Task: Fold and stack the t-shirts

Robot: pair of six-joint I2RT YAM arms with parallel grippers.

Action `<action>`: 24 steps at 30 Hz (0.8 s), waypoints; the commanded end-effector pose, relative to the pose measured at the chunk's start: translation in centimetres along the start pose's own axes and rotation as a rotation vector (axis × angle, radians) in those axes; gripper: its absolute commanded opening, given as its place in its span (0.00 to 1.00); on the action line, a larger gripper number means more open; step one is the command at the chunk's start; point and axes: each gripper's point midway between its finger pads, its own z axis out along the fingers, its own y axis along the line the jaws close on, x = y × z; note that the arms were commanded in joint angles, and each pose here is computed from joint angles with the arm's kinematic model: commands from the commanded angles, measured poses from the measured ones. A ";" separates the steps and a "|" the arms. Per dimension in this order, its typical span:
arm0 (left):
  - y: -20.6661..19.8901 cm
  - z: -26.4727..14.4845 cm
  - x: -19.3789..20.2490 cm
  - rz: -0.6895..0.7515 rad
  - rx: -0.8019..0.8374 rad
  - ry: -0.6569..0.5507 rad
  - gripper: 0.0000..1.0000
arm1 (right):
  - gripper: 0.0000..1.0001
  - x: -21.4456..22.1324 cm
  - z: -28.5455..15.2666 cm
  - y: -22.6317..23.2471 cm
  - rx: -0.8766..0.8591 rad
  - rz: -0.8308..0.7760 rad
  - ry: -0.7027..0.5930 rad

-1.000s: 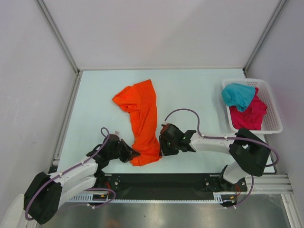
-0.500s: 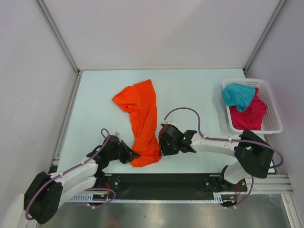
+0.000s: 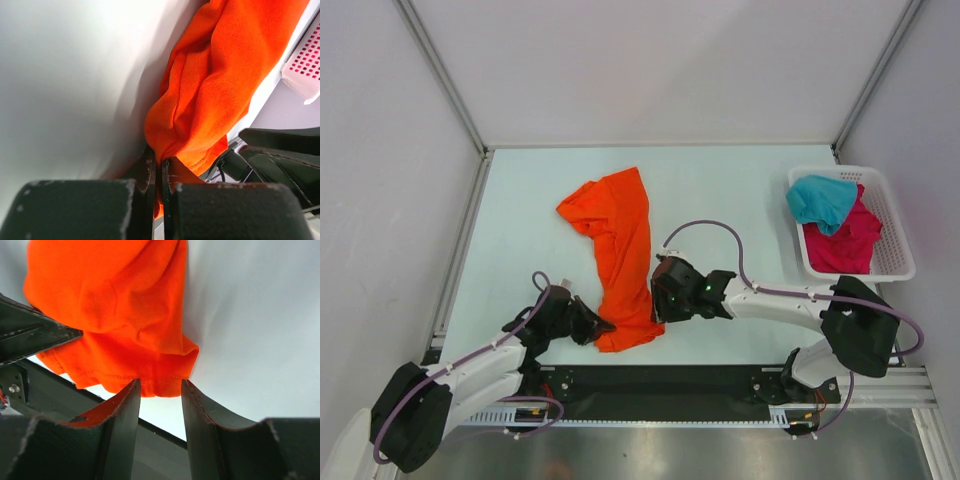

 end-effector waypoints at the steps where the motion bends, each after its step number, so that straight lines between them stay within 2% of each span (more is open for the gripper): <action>1: 0.2 -0.1 0.1 -0.019 0.004 0.007 0.00 | 0.44 -0.3 0.7 0.8 -0.008 -0.006 -0.007; 9: 0.3 -0.1 0.2 -0.024 0.003 0.009 0.00 | 0.43 1.2 2.5 -0.2 0.014 -0.001 0.035; 24: -0.8 -0.2 -0.2 -0.028 0.047 0.001 0.00 | 0.43 2.6 3.0 -1.6 0.042 0.006 0.063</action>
